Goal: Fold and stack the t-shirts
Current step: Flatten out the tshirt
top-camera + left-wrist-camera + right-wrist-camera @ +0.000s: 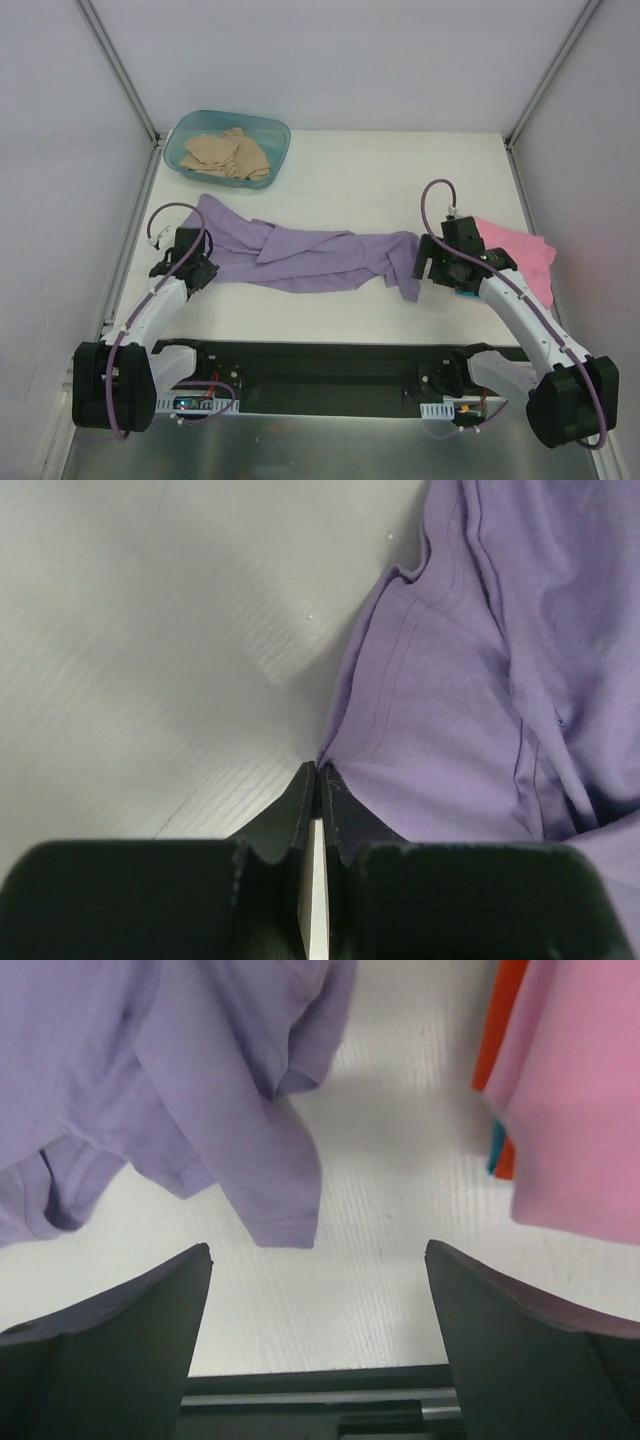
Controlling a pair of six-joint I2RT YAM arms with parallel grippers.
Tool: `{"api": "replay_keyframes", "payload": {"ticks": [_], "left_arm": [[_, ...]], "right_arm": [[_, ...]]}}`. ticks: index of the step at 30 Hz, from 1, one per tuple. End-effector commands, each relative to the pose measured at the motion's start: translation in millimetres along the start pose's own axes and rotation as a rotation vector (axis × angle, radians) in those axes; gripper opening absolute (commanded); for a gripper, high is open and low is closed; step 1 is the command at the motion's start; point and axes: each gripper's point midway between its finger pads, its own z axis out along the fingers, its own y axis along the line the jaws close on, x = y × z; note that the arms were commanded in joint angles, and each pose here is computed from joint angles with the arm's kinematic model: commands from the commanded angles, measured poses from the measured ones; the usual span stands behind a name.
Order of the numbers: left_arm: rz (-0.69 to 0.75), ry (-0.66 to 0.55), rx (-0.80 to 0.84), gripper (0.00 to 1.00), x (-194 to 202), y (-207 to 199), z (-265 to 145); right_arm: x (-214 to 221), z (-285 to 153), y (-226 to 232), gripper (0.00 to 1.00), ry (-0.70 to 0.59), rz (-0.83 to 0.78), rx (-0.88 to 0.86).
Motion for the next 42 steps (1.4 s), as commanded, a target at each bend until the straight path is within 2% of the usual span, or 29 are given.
{"api": "replay_keyframes", "payload": {"ticks": [1,4,5,6,8,12,23,25,29,32,35,39,42], "left_arm": [[0.025,-0.037,-0.018,0.00,-14,1,-5],[0.029,-0.035,-0.014,0.00,-12,3,-5],[0.029,-0.031,-0.016,0.00,-9,5,-4],[0.027,-0.038,-0.013,0.00,-10,5,-5],[0.026,-0.041,-0.014,0.00,-9,7,-5],[0.031,-0.047,0.009,0.00,-9,5,-8],[0.041,-0.033,0.004,0.00,-6,5,-3],[0.040,-0.030,0.007,0.00,-5,4,-2],[0.041,-0.031,0.010,0.00,-5,4,-2],[0.038,-0.036,0.017,0.00,-6,3,-3],[0.036,-0.047,0.026,0.00,-8,2,-5],[0.030,-0.060,0.061,0.00,-13,-5,-11],[0.022,-0.080,0.145,0.00,-22,-21,-25]], "right_arm": [[33,8,19,0.89,0.115,0.023,-0.085],[39,17,23,0.82,0.140,0.002,-0.059],[38,20,19,0.77,0.135,-0.008,-0.029],[37,23,18,0.65,0.135,-0.011,-0.016],[38,31,12,0.56,0.154,-0.021,0.035],[34,42,4,0.52,0.172,-0.048,0.109],[48,63,23,0.43,0.258,-0.034,0.040],[51,67,25,0.39,0.274,-0.025,0.030],[57,72,27,0.19,0.294,-0.018,0.021],[58,77,31,0.12,0.298,-0.015,0.002],[52,78,35,0.01,0.265,-0.016,-0.019],[24,67,47,0.01,0.125,-0.026,-0.098],[-14,40,55,0.01,-0.056,-0.032,-0.155]]}}
